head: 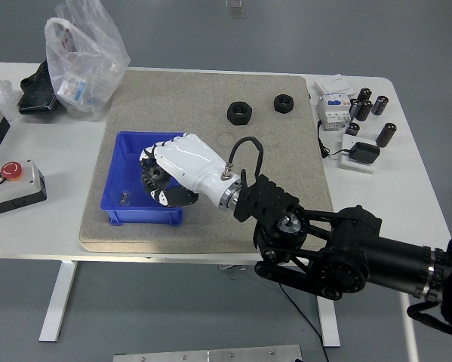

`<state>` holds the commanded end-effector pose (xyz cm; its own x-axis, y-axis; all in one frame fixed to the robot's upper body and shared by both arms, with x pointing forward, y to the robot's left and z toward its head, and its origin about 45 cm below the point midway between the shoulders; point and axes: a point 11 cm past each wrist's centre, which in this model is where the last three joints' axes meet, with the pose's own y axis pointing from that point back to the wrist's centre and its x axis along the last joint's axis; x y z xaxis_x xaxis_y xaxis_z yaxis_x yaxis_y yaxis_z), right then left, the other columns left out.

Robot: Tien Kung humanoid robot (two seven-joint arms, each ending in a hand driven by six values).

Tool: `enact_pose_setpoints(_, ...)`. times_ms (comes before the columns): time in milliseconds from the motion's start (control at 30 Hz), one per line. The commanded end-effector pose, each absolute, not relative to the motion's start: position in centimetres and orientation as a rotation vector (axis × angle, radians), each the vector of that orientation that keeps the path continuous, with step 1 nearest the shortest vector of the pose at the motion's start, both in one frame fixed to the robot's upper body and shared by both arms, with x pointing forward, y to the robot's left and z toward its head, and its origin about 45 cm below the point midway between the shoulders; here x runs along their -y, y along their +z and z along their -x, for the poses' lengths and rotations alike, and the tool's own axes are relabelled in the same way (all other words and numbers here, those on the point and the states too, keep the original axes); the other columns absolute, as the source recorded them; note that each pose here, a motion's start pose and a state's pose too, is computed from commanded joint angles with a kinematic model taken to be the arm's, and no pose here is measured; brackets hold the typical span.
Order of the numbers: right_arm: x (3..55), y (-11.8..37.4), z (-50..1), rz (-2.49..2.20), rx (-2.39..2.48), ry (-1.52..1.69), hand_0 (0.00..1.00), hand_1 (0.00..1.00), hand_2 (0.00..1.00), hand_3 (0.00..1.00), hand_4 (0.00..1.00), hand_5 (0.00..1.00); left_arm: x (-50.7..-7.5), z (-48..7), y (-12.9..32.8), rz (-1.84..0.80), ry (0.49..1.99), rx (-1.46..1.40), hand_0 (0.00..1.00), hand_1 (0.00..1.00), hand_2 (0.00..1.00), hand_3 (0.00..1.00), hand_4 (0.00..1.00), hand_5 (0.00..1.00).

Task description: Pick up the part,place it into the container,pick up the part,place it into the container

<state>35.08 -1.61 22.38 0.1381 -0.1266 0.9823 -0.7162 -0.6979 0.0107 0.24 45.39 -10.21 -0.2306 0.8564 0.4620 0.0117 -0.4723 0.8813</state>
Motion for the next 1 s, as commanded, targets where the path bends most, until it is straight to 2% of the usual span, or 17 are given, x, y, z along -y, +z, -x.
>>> enact_pose_setpoints(67,1.2,22.3,-35.0,-1.931,0.795,1.599,0.359,0.509,0.577,0.576,0.353,0.098,-45.4,-0.2,-10.2,-1.410,1.769,-1.071,0.655,0.591,0.592,0.687,0.652,0.236)
enact_pose_setpoints(100,1.1,22.2,-35.0,-1.928,0.790,1.600,0.369,0.576,0.653,0.629,0.298,0.217,-45.4,-0.2,-10.2,-1.411,1.768,-1.071,0.655,0.591,0.592,0.686,0.650,0.235)
enact_pose_setpoints(267,1.0,22.1,-35.2,-1.919,0.781,1.605,0.369,0.576,0.653,0.629,0.298,0.217,-45.4,-0.2,-10.2,-1.410,1.767,-1.071,0.655,0.591,0.592,0.686,0.650,0.235)
enact_pose_setpoints(300,1.0,22.1,-35.3,-1.917,0.782,1.605,0.459,0.691,0.786,0.726,0.482,0.261,-45.4,-0.2,-10.2,-1.410,1.766,-1.070,0.655,0.591,0.592,0.686,0.651,0.235)
enact_pose_setpoints(467,1.0,21.8,-35.4,-1.912,0.774,1.588,0.459,0.691,0.786,0.726,0.482,0.261,-45.4,-0.2,-10.2,-1.411,1.766,-1.071,0.655,0.591,0.592,0.686,0.651,0.235)
enact_pose_setpoints(500,1.1,21.7,-35.4,-1.910,0.769,1.582,0.617,0.803,0.903,0.883,0.689,0.318,-45.4,-0.2,-10.2,-1.411,1.766,-1.070,0.655,0.591,0.592,0.686,0.651,0.235)
enact_pose_setpoints(667,1.3,21.3,-35.6,-1.898,0.753,1.557,0.617,0.803,0.903,0.883,0.689,0.318,-45.4,-0.2,-10.2,-1.412,1.767,-1.070,0.655,0.591,0.592,0.686,0.651,0.235)
enact_pose_setpoints(700,1.3,21.3,-35.6,-1.896,0.753,1.553,0.719,0.854,0.929,0.914,0.810,0.394,-45.4,-0.2,-10.2,-1.412,1.766,-1.070,0.655,0.591,0.592,0.686,0.650,0.235)
enact_pose_setpoints(867,1.9,21.6,-36.0,-1.917,0.808,1.521,0.719,0.854,0.929,0.914,0.810,0.394,-45.4,-0.1,-10.2,-1.413,1.766,-1.070,0.655,0.591,0.592,0.686,0.650,0.235)
enact_pose_setpoints(900,2.1,21.7,-36.2,-1.924,0.830,1.509,0.701,0.846,0.909,0.876,0.809,0.401,-45.4,-0.1,-10.2,-1.413,1.766,-1.069,0.655,0.591,0.592,0.686,0.650,0.235)
enact_pose_setpoints(1000,3.3,22.3,-37.2,-1.948,0.926,1.449,0.701,0.846,0.909,0.876,0.809,0.401,-45.4,-0.1,-10.2,-1.413,1.765,-1.069,0.655,0.591,0.592,0.686,0.650,0.235)
